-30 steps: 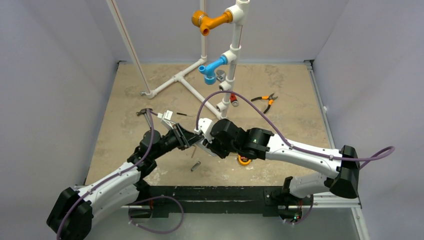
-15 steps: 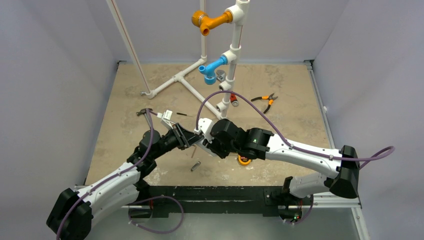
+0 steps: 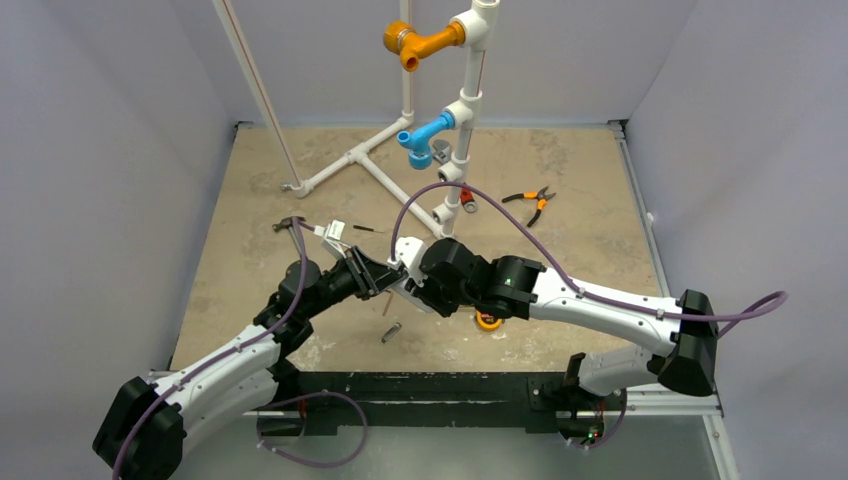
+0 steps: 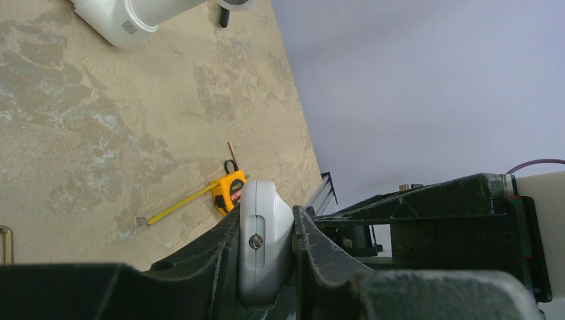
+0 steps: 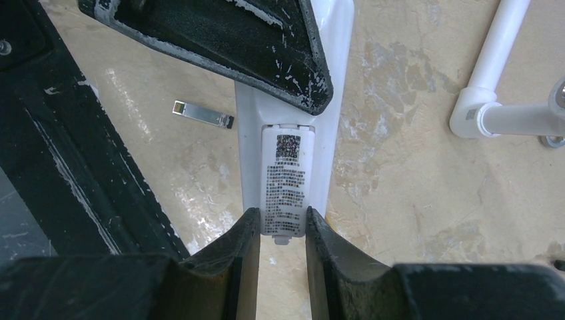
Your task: Load the batteries into the remote control
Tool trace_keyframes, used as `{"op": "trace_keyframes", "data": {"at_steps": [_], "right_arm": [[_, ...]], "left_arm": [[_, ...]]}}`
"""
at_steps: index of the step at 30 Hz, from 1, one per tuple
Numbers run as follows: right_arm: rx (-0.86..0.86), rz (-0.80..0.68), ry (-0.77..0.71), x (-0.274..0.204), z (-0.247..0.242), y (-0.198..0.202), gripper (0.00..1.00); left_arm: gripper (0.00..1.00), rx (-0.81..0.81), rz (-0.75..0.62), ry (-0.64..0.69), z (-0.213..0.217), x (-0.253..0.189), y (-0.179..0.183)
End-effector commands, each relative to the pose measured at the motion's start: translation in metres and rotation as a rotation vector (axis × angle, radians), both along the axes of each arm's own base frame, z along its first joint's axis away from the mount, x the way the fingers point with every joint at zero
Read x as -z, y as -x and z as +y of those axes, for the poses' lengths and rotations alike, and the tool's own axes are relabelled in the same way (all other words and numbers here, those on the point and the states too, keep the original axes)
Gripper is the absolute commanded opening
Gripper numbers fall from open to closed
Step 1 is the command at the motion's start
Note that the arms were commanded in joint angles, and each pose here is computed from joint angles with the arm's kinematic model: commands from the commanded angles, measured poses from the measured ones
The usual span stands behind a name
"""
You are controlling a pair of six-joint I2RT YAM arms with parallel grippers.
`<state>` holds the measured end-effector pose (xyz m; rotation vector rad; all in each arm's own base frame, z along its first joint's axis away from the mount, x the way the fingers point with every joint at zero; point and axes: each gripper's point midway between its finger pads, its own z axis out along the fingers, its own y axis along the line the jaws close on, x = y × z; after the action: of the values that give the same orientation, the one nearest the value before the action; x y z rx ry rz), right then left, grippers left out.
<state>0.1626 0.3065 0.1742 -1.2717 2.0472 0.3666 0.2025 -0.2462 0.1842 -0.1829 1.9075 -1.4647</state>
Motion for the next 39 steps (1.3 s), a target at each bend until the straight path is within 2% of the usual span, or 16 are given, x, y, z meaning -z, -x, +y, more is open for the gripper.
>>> {"op": "trace_keyframes", "data": {"at_steps": [1, 39], "right_arm": [[0.009, -0.025, 0.016, 0.002, -0.001, -0.006, 0.22], [-0.027, -0.047, -0.047, -0.009, 0.013, -0.018, 0.22]], "left_arm": [[0.0, 0.003, -0.092, 0.063, -0.002, -0.037, -0.004], [0.0, 0.061, -0.114, 0.075, -0.011, -0.043, -0.001]]}}
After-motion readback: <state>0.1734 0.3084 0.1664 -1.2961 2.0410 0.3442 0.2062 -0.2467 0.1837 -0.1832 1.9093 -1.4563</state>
